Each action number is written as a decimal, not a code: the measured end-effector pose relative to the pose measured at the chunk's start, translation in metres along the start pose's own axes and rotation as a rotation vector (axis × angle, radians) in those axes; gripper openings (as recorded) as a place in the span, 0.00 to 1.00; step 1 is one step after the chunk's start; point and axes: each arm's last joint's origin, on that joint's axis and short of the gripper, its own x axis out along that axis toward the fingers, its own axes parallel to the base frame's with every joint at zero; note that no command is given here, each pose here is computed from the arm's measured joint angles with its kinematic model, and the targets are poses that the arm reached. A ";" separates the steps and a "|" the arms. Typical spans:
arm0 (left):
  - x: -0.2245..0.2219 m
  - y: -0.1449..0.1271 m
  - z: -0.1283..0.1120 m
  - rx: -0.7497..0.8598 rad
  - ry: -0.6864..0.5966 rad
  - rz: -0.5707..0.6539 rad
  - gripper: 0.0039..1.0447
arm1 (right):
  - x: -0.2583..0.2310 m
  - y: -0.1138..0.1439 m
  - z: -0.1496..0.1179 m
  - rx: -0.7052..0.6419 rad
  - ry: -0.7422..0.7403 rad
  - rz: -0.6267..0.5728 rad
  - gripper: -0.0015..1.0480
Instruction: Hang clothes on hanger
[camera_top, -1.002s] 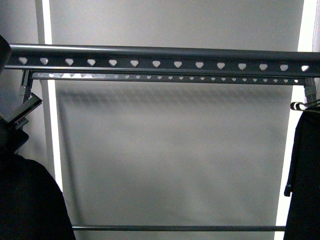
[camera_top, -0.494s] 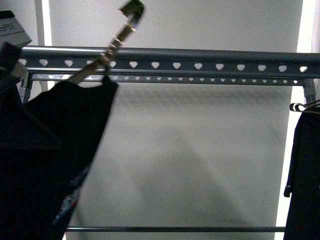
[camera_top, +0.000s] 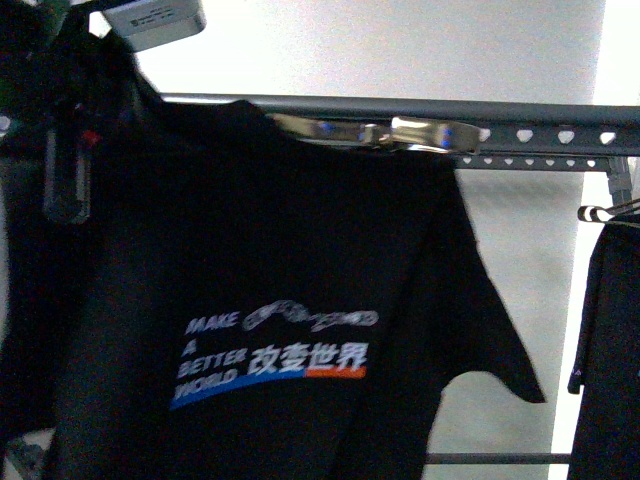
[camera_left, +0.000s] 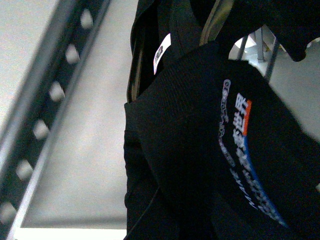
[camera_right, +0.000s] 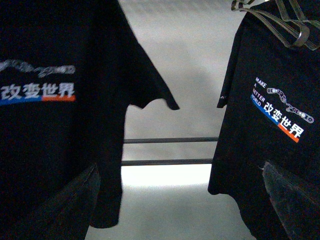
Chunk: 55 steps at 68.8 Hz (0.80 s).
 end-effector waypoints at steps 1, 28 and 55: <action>0.002 0.002 0.002 0.064 -0.039 -0.004 0.04 | 0.000 0.000 0.000 0.000 0.000 0.000 0.93; 0.036 0.032 0.026 0.501 -0.369 0.121 0.04 | 0.000 0.000 0.000 0.000 0.000 -0.001 0.93; 0.036 0.033 0.028 0.567 -0.392 0.161 0.04 | 0.000 0.000 0.000 0.034 0.042 0.080 0.93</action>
